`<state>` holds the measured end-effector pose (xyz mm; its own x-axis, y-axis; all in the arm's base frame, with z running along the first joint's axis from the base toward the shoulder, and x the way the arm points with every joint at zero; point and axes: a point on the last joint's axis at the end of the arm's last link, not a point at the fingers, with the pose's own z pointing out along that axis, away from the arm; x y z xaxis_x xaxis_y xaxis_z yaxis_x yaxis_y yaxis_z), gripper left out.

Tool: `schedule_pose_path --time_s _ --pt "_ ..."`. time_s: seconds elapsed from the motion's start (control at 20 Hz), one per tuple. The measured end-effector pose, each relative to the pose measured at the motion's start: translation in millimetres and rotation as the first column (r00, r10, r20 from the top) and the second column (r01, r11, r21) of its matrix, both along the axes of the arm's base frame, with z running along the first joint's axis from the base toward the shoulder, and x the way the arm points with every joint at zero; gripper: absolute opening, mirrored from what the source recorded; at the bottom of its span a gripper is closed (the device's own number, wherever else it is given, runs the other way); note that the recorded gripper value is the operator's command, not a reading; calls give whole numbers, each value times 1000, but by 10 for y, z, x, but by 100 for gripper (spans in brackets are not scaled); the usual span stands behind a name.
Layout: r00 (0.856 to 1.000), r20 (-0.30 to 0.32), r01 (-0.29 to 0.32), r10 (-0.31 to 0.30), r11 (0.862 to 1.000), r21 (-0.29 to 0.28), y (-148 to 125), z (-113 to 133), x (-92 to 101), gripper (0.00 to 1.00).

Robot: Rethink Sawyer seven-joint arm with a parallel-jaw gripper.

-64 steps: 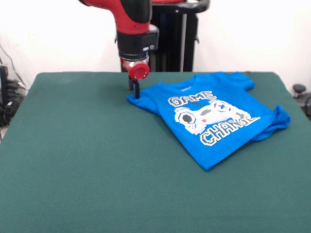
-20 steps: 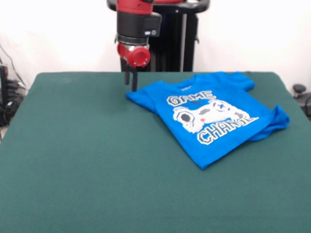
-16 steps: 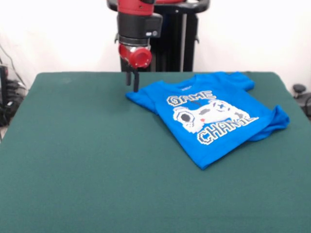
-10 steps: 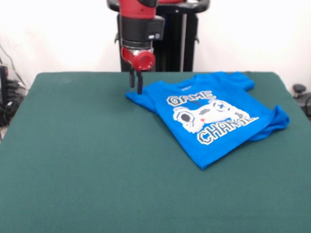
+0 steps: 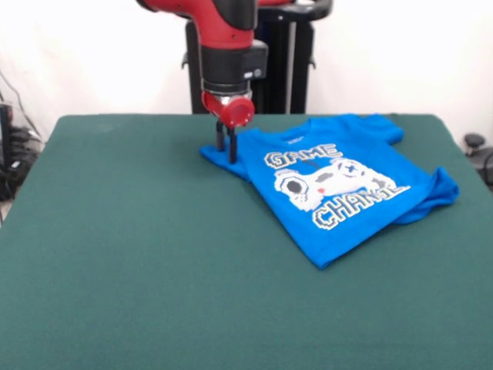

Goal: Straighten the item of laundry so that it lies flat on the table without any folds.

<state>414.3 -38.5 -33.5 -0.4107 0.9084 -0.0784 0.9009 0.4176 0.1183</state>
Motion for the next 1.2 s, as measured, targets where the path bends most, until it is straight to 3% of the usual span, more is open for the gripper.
schedule_pose_path --time_s 0.55,0.6,1.2 --pt "1000 -4 -14 14 1000 -19 35 -25 5 100" --pt "1000 -10 -17 17 999 -27 29 -28 -14 0" --pt "999 -25 -28 26 998 -57 31 -33 -57 0"
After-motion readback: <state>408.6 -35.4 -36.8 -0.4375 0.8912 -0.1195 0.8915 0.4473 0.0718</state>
